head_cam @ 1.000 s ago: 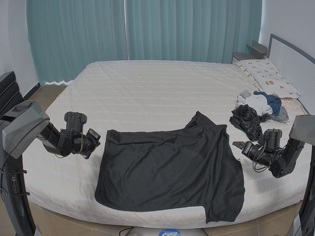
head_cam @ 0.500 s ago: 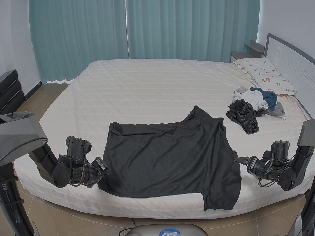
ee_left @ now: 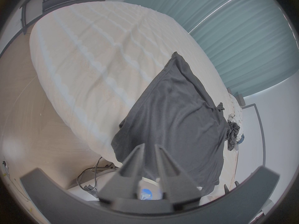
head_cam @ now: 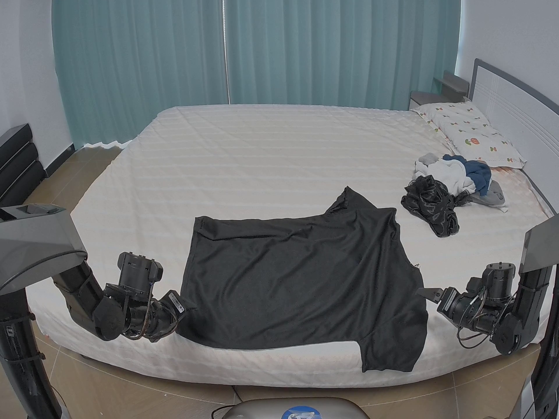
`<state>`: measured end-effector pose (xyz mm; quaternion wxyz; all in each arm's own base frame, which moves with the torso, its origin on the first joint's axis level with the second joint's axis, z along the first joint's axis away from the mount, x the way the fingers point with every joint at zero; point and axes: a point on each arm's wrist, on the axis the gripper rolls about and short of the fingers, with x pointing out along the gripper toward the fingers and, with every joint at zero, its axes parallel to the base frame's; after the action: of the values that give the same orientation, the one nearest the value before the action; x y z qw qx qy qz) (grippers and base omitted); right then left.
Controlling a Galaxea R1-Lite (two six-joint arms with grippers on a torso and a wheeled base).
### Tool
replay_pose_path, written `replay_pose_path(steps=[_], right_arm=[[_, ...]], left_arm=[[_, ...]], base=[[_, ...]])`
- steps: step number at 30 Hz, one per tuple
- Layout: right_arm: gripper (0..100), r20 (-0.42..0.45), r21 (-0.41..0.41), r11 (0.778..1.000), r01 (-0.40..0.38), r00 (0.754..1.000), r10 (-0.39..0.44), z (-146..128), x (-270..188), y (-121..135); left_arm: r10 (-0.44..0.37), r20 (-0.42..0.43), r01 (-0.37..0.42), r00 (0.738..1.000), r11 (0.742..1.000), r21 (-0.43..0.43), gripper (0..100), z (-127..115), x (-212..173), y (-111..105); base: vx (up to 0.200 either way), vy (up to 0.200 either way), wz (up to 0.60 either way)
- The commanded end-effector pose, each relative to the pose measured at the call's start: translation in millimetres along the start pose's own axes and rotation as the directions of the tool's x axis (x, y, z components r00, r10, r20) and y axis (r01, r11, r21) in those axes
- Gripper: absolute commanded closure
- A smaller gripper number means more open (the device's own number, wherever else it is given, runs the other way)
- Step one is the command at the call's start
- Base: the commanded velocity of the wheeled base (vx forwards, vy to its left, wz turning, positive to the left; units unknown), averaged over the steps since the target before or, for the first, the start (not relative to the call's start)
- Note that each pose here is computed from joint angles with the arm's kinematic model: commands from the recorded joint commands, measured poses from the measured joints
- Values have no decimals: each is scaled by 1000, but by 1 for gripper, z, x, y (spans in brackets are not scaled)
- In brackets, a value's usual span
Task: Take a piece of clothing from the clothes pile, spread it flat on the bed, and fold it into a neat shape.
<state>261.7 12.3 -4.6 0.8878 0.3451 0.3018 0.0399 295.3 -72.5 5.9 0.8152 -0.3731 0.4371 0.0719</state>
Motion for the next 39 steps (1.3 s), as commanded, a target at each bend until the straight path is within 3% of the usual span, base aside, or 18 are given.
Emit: replay_pose_path(steps=[1, 10, 16, 23, 24, 34, 39], right_arm=[[0, -30, 7, 1000, 20, 999, -20, -7, 0, -4], [0, -30, 8, 1000, 20, 999, -19, -6, 0, -5], [0, -27, 10, 1000, 20, 999, -19, -6, 0, -5], [0, -24, 9, 1000, 17, 1000, -17, -5, 0, -4], [0, -24, 9, 1000, 17, 1000, -17, -5, 0, -4], [0, -53, 21, 999, 41, 998, -40, -9, 0, -10], [0, -120, 3, 998, 61, 991, -61, -21, 2, -19]], left_arm=[[15, -8, -15, 1000, 1000, -1, 0, -2, 2, 4], [34, -17, -34, 999, 999, 2, 0, -5, 8, 7], [119, 22, -120, 993, 989, 89, 0, -13, 21, 11], [128, 28, -130, 991, 986, 105, 0, -15, 28, 10], [123, 37, -126, 992, 986, 105, 100, -14, 29, 9], [185, 97, -193, 978, 978, 84, 100, -12, 25, 15], [185, 100, -194, 978, 977, 89, 100, -13, 13, 16]], base=[[0, 0, 0], [0, 0, 0], [0, 0, 0], [0, 0, 0], [0, 0, 0], [0, 0, 0], [0, 0, 0]])
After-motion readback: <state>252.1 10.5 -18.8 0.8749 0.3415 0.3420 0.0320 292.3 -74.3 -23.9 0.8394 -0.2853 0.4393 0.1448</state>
